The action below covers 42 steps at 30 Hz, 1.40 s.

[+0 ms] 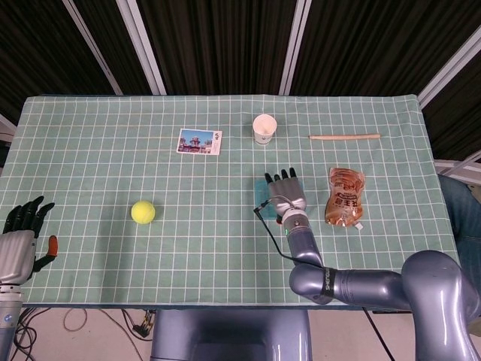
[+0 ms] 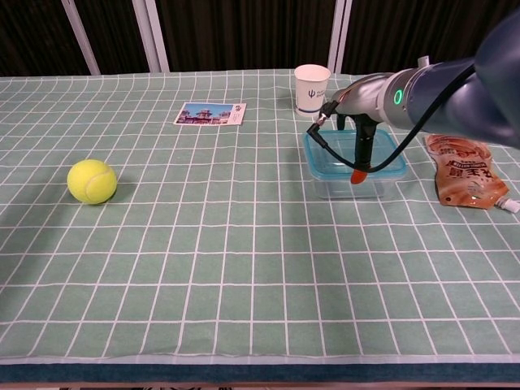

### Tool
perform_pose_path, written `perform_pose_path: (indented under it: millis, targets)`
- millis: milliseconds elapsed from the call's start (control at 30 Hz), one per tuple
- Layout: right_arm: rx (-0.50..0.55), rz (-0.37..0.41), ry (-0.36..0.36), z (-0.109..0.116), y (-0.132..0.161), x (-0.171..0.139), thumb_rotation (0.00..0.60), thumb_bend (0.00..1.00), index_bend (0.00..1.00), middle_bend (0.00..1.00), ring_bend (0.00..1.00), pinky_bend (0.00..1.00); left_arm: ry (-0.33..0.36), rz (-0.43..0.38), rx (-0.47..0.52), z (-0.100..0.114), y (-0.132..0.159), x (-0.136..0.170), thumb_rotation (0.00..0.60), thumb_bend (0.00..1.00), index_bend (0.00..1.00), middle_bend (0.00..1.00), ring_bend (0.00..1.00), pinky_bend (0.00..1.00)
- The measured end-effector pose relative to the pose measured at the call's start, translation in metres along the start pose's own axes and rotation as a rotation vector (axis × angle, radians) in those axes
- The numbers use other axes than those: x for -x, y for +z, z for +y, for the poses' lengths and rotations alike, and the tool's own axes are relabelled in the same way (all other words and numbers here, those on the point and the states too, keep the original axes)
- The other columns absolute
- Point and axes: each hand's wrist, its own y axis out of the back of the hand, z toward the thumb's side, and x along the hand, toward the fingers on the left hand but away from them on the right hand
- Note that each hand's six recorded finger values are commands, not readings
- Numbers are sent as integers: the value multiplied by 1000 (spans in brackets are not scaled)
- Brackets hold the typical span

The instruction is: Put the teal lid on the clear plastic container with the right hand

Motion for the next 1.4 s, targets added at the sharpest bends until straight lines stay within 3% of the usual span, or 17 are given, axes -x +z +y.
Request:
perform_pose_path:
  millis: [400,967,1100,1233,1400]
  targets:
    - [3,-5,19,-1,-3,-2,600,155,21,122,0,0,1,2,0,0,0,0,600,564,122,0,0,0]
    - [17,5,13,7,-10,-10,600,155,13,68,0,0,-1,7,-3,0,-2,0,600,564,121,0,0,0]
    - [22,6,-8,17,-22,-22,600,154,11,82,0,0,-1,8,-2,1,-1,0,600,564,121,0,0,0]
    - [40,6,-55,30,-38,-33,600,154,16,169,0,0,-3,8,-1,0,-1,0,600,564,121,0,0,0]
    - [144,48,-157,41,-45,-41,600,203,155,199,0,0,-6,9,-1,0,-1,1,600,564,121,0,0,0]
